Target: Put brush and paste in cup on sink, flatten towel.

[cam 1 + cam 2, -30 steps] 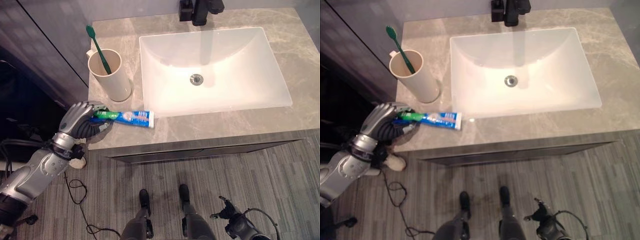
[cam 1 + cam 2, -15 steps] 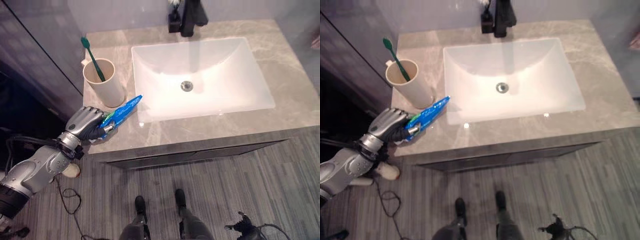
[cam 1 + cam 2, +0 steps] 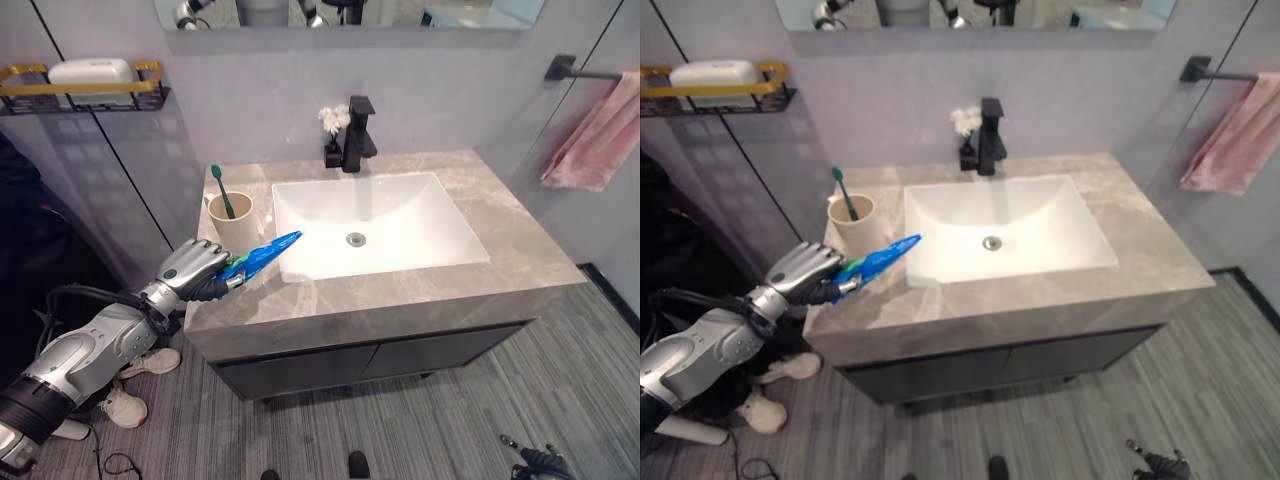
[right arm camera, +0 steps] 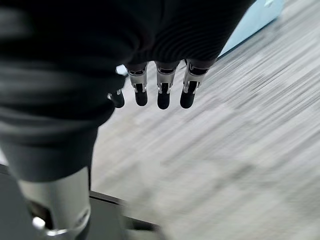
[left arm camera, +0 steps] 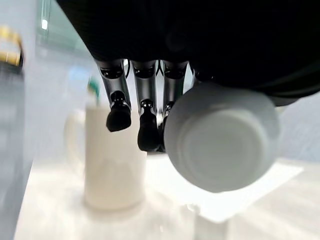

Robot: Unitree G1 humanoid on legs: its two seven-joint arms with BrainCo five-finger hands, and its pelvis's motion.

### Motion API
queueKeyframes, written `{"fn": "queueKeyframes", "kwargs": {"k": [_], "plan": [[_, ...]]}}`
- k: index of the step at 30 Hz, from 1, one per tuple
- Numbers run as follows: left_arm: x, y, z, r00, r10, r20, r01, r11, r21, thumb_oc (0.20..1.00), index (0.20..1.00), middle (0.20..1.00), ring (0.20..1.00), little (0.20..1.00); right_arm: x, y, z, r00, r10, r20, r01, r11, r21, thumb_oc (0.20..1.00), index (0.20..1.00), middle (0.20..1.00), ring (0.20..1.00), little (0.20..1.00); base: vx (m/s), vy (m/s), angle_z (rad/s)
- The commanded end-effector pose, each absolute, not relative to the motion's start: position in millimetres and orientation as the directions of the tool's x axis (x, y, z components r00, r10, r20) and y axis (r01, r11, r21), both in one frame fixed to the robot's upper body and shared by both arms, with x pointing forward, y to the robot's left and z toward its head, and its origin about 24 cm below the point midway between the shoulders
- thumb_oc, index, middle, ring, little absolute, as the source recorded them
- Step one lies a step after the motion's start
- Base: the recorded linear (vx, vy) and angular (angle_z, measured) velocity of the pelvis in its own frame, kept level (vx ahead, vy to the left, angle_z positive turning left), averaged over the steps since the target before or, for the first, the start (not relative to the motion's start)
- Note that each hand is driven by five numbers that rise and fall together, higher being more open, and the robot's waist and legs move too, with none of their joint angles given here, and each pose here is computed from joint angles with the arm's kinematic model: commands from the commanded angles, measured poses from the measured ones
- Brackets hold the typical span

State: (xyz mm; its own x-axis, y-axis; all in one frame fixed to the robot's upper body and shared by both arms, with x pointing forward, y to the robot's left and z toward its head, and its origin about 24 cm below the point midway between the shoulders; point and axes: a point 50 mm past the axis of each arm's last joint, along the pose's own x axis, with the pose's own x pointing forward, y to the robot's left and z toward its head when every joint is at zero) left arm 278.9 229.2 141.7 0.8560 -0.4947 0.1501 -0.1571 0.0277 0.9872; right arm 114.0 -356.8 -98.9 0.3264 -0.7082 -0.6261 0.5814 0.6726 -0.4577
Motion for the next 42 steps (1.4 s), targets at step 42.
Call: {"fn": "queueKeyframes", "kwargs": {"k": [42], "plan": [[257.4,151.8,292.0,0.322,-0.624,0.712,-0.617,0.432,0.658,0.200,0.200,0.200,0.200,0.200,312.0,-77.6,229.5,0.653,0.453,0.608,-0.648,0.749,0.137,1.000,1.000,1.000,1.000,1.000,0.00,0.003,0.01]]}}
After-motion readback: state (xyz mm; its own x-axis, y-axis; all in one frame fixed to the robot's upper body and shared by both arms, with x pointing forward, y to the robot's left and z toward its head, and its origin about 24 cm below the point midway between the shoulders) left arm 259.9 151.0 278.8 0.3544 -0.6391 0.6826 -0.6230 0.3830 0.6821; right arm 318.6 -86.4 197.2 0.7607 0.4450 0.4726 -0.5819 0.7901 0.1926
